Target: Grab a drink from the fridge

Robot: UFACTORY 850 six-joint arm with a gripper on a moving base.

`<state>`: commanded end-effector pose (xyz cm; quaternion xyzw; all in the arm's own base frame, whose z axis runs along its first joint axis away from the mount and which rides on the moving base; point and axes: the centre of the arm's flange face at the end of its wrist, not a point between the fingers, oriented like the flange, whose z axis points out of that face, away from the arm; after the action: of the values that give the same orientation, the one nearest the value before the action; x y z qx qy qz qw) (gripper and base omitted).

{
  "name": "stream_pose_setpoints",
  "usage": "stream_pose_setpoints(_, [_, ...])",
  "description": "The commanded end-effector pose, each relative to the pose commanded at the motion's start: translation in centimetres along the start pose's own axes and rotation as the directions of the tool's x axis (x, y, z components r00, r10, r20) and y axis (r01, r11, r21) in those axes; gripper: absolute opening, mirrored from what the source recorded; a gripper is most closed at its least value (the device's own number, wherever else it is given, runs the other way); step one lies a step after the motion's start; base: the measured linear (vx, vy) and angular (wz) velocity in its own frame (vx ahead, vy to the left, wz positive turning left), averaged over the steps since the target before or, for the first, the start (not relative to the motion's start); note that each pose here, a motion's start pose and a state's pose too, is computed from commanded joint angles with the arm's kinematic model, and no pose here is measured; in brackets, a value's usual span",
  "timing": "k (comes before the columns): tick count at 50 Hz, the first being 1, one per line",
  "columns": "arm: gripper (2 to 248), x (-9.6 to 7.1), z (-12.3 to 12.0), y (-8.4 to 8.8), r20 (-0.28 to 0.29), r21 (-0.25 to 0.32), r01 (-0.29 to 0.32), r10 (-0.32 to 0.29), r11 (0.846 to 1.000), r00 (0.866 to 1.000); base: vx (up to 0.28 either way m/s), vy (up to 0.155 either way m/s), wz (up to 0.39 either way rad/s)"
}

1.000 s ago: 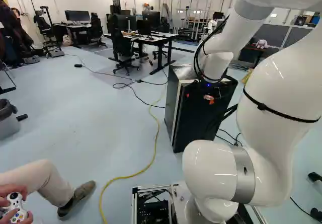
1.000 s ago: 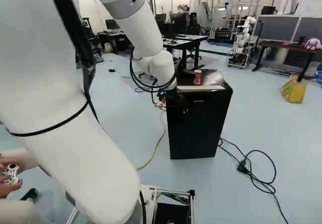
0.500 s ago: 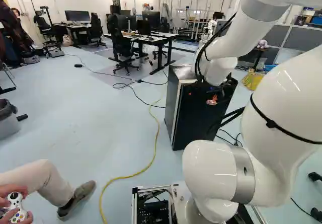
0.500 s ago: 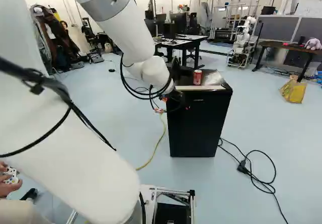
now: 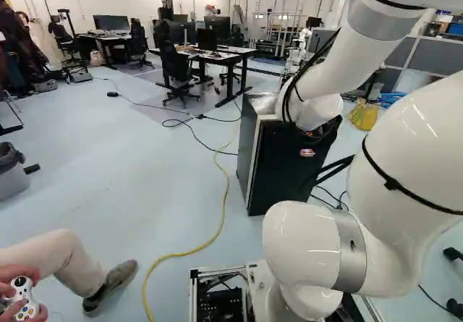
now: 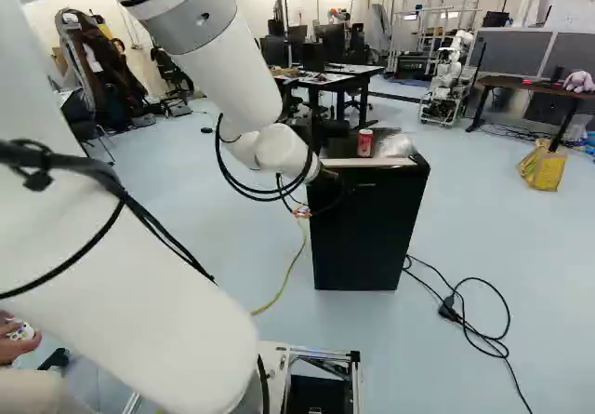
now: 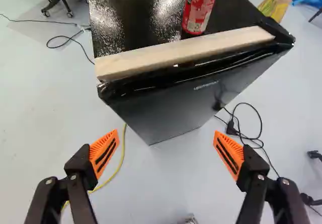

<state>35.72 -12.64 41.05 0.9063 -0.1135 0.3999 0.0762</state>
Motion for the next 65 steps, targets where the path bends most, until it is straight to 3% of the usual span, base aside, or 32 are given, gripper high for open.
stream_pose_setpoints(14, [247, 0.5, 1.3, -0.3, -0.107, 0.027, 0.071, -0.067, 0.997, 0.992, 0.0, 0.0, 0.0])
stream_pose_setpoints(28, [247, 0.7, 2.1, -0.7, -0.216, 0.057, 0.137, -0.122, 0.989, 0.969, 0.0, 0.0, 0.0])
stream_pose_setpoints(53, [247, -1.8, -0.3, -1.0, -0.405, 0.089, 0.211, -0.158, 0.974, 0.901, 0.0, 0.0, 0.0])
stream_pose_setpoints(65, [247, -3.3, -1.9, -0.3, -0.424, 0.07, 0.198, -0.15, 0.978, 0.893, 0.0, 0.0, 0.0])
